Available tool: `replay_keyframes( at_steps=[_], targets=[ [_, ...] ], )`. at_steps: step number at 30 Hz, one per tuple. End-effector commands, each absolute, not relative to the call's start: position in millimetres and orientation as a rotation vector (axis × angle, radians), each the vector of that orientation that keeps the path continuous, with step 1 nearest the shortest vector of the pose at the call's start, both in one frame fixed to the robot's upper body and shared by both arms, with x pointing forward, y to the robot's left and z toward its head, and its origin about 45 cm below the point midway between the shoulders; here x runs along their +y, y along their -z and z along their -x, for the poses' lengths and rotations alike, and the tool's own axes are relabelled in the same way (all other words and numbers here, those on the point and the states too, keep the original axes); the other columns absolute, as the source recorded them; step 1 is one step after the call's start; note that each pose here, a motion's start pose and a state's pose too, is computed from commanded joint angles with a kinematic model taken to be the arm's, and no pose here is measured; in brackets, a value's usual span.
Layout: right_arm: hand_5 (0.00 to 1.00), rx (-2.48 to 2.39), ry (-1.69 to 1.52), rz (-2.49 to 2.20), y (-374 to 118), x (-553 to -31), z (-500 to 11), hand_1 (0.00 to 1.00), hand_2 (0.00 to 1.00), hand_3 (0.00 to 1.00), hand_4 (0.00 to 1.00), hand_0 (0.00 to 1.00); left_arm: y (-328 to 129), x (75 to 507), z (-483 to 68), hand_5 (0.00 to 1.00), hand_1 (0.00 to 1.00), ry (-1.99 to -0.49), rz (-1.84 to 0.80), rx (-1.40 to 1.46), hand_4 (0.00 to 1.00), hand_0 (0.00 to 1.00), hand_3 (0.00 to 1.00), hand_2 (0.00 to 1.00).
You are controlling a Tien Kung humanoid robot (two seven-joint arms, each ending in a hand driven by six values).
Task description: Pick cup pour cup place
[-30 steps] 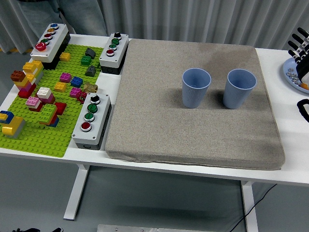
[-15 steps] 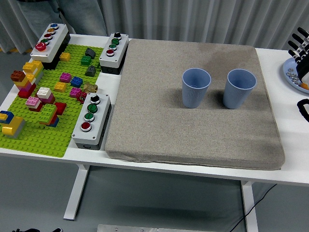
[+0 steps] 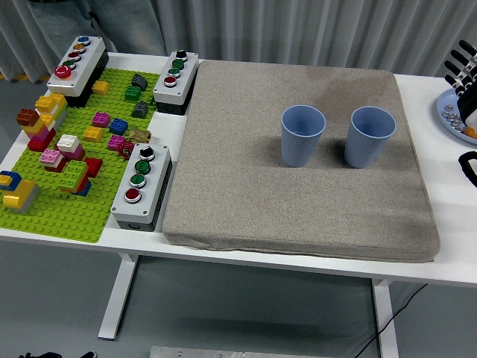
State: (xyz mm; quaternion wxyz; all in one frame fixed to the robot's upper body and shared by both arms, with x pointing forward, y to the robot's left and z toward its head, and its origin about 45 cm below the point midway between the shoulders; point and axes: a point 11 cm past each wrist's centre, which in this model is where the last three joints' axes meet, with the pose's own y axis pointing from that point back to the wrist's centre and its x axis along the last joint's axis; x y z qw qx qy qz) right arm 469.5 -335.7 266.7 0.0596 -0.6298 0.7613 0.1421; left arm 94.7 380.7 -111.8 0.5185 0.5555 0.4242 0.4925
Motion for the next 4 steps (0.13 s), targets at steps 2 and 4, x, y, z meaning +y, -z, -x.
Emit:
replay_keyframes(
  at_steps=[2,4],
  targets=[
    [0.998,2.306,-0.431,1.907,-266.4,-335.7,-469.4,0.833,0.832,0.793,0.819,0.971,111.9,380.7,-94.4,0.998,0.762,-1.181,-1.334,1.018,0.504,0.778,0.630,0.812],
    [0.998,2.306,-0.432,1.909,-265.7,-335.4,-469.2,0.833,0.832,0.793,0.819,0.971,112.1,380.8,-93.2,0.998,0.762,-1.180,-1.334,1.020,0.504,0.778,0.630,0.812]
  ],
)
